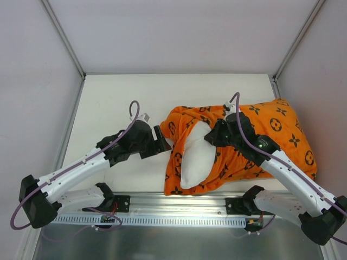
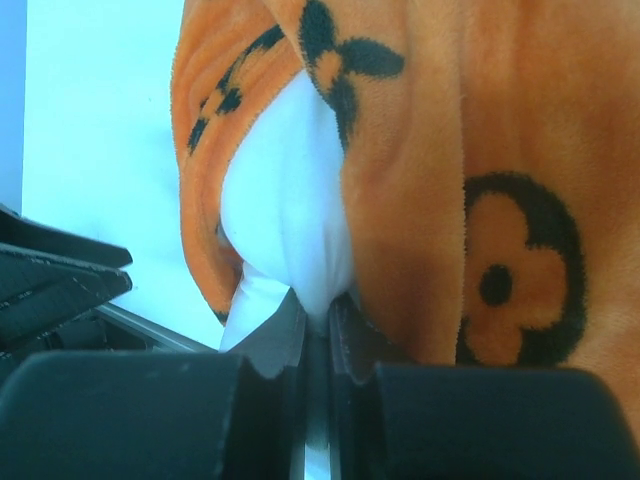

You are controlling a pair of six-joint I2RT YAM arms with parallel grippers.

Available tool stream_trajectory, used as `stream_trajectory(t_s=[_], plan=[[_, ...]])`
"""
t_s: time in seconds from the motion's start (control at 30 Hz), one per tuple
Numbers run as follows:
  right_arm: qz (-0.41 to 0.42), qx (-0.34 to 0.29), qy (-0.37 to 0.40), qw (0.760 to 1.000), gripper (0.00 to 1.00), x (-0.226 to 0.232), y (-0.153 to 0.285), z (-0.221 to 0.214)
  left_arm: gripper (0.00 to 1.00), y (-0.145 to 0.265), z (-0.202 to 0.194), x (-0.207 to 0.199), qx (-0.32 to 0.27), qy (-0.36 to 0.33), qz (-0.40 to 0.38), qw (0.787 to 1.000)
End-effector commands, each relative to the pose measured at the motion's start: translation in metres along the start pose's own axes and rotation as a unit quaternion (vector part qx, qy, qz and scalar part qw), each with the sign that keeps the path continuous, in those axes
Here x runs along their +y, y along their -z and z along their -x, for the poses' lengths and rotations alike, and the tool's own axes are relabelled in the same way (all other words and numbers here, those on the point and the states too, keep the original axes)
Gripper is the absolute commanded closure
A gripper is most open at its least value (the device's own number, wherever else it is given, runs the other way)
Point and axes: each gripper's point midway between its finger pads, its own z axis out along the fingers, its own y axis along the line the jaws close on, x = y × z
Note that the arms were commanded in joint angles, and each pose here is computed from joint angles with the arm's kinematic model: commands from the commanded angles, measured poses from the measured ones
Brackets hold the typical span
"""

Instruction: Remove the pillowcase from the pillow

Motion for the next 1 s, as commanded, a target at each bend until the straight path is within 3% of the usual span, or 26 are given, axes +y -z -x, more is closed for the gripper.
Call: stream_trajectory(t_s=[0.0,0.13,0.3,0.4,0.5,0.53,0.63,0.97], plan=[[0.06,-0.065,-0.001,0.996,0.99,0.037,0.014,0.032,0.27,0.0,0.019,-0.029,-0.007,-0.085,-0.012,0.996],[0.076,-0.061,0.004,0.995,0.99,0.044,0.019,0.03,0.13,-0.002,0.015,-0.065,0.039,-0.163,-0.066,0.984],[0.082,-0.052,0.008,0.995,0.99,0.049,0.021,0.027,0.11,-0.017,0.012,-0.086,0.069,-0.213,-0.097,0.97],[0.092,-0.045,0.016,0.995,0.99,0.056,0.021,0.027,0.21,-0.035,0.013,-0.09,0.076,-0.218,-0.097,0.968],[0.119,-0.03,0.033,0.992,0.99,0.07,0.026,0.026,0.46,-0.053,0.02,-0.085,0.072,-0.219,-0.07,0.971],[0.124,-0.023,0.04,0.991,0.99,0.072,0.028,0.023,0.67,-0.057,0.023,-0.084,0.07,-0.217,-0.065,0.972],[0.143,-0.006,0.059,0.988,0.99,0.076,0.034,0.016,1.0,-0.055,0.049,-0.076,0.053,-0.179,-0.059,0.981],[0.237,0.025,0.114,0.965,0.99,0.07,0.084,-0.031,1.0,-0.036,0.14,-0.037,-0.024,-0.062,-0.037,0.997]])
